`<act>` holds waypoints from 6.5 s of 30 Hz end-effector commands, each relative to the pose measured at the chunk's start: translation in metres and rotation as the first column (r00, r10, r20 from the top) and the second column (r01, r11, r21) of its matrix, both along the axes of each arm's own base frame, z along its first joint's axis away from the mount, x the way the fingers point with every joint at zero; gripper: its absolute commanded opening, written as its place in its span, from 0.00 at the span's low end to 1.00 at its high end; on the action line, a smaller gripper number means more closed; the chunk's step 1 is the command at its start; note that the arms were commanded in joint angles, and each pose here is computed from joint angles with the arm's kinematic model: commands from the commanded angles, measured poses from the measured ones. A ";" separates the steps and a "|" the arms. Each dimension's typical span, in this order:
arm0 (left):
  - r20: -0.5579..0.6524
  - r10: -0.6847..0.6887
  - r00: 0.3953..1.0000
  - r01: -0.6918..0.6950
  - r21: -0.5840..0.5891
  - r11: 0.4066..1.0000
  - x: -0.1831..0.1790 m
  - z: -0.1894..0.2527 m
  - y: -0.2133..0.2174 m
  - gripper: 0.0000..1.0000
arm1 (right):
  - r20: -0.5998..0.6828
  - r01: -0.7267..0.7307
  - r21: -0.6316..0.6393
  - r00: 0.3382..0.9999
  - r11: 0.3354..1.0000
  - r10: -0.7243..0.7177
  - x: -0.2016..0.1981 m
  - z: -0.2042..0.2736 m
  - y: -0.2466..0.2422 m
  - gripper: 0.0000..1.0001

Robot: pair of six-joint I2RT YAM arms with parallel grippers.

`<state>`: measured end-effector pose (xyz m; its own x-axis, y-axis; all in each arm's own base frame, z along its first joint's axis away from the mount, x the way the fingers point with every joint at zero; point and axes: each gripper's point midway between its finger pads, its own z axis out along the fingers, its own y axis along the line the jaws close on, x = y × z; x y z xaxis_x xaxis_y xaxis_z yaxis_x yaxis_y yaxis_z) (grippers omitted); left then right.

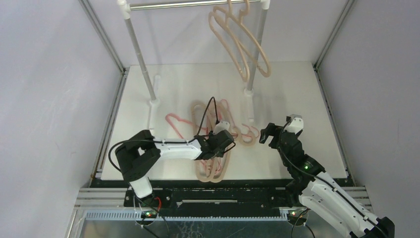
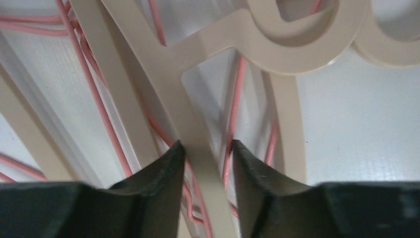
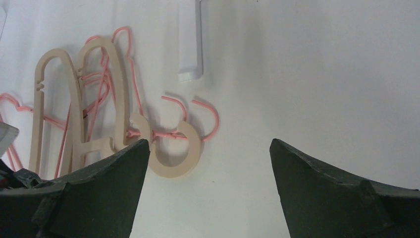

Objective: Organize the hangers

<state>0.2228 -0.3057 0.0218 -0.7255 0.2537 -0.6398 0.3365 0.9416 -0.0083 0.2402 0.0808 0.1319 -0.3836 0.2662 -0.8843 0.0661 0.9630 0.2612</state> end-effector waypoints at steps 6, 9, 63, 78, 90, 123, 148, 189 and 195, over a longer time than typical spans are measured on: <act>0.024 0.050 0.998 -0.051 0.032 0.998 0.006 -0.005 0.006 0.16 | 0.038 0.015 0.026 0.999 1.000 -0.016 0.004 0.009 0.000 1.00; 0.044 0.050 0.998 -0.052 0.047 0.998 0.007 -0.002 0.012 0.00 | 0.039 0.013 0.031 0.999 0.999 -0.014 0.003 0.010 0.000 1.00; 0.165 0.328 0.930 0.147 -0.986 0.078 0.232 0.479 0.074 0.00 | 0.038 0.021 0.008 0.999 1.000 -0.021 0.006 0.020 -0.002 1.00; 0.079 0.254 0.964 0.052 -0.992 0.111 0.274 0.446 0.037 0.16 | 0.030 0.027 0.013 0.999 1.000 -0.028 0.005 0.014 -0.003 1.00; 0.245 0.208 0.947 0.182 -0.943 0.280 0.237 0.433 0.028 0.64 | 0.029 0.027 0.015 0.999 1.000 -0.027 0.005 0.013 -0.002 1.00; 0.325 0.178 0.929 -0.020 -0.437 0.899 0.031 0.152 0.084 0.85 | 0.010 0.018 0.026 1.000 1.000 -0.018 0.008 0.010 0.004 1.00; 0.175 -0.141 0.974 0.156 -0.071 0.985 -0.009 0.040 -0.043 0.68 | 0.030 0.040 0.071 0.999 0.997 -0.042 0.001 0.015 0.001 0.99; 0.183 -0.195 0.964 0.181 0.090 0.979 -0.004 0.037 -0.025 0.00 | 0.035 0.047 0.070 0.998 0.996 -0.050 0.000 0.013 -0.003 1.00; 0.230 -0.208 0.951 0.220 -0.026 0.975 -0.011 0.105 -0.024 0.00 | 0.036 0.045 0.069 0.998 0.997 -0.047 0.001 0.013 -0.002 1.00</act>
